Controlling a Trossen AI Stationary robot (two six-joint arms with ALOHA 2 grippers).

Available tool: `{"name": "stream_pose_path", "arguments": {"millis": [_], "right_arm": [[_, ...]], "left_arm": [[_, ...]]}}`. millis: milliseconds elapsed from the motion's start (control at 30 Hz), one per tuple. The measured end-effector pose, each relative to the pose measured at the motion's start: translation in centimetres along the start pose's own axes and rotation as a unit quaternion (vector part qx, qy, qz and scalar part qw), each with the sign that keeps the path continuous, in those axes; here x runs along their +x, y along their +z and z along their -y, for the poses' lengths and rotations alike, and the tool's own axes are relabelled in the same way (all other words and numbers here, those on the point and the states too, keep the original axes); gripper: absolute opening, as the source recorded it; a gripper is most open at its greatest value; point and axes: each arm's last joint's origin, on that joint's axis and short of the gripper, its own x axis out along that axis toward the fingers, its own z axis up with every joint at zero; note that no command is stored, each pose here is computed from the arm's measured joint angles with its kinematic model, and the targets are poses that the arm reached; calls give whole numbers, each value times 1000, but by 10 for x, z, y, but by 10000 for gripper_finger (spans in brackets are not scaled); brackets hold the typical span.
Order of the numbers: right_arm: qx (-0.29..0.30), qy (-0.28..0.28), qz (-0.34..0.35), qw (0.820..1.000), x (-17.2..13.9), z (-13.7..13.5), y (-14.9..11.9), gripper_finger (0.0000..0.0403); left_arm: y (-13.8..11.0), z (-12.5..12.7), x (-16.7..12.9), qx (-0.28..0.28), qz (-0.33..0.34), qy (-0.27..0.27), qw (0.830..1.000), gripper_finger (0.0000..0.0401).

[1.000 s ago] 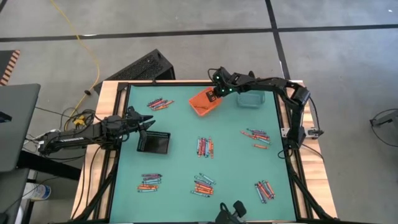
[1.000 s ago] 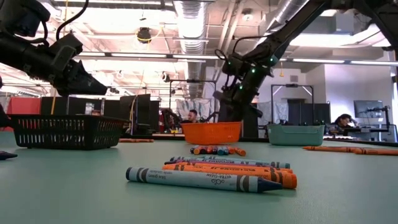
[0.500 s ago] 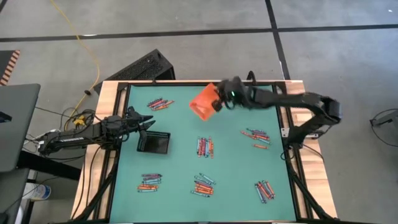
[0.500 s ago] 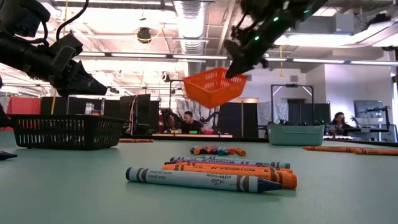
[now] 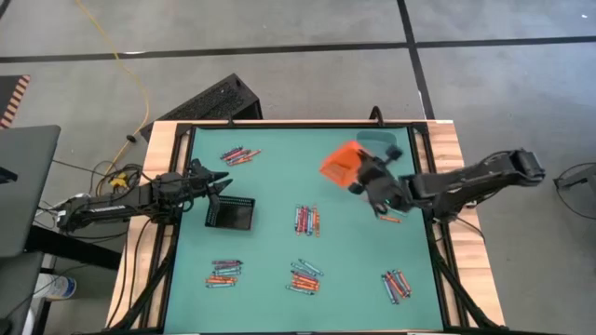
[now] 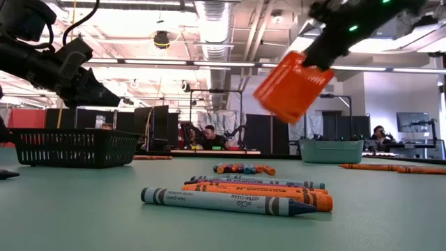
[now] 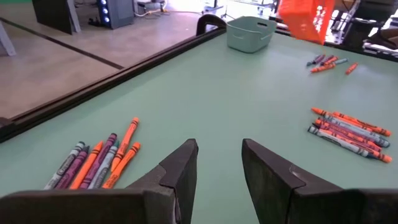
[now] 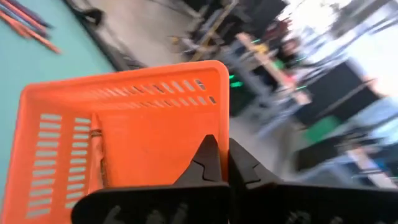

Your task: Sort crayons

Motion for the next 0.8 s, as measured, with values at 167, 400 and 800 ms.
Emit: {"name": "stream_pose_path", "arguments": {"millis": [167, 400, 800], "right_arm": [[-105, -19, 44, 993, -43, 1, -8, 0], [-277, -56, 79, 956, -68, -14, -16, 0], [-583, -86, 33, 807, -49, -65, -43, 0]], "left_arm": [[0, 0, 0, 0, 0, 1, 1000, 116], [0, 0, 0, 0, -1, 1, 1000, 116], [0, 0, 0, 0, 0, 0, 1000, 116]]}}
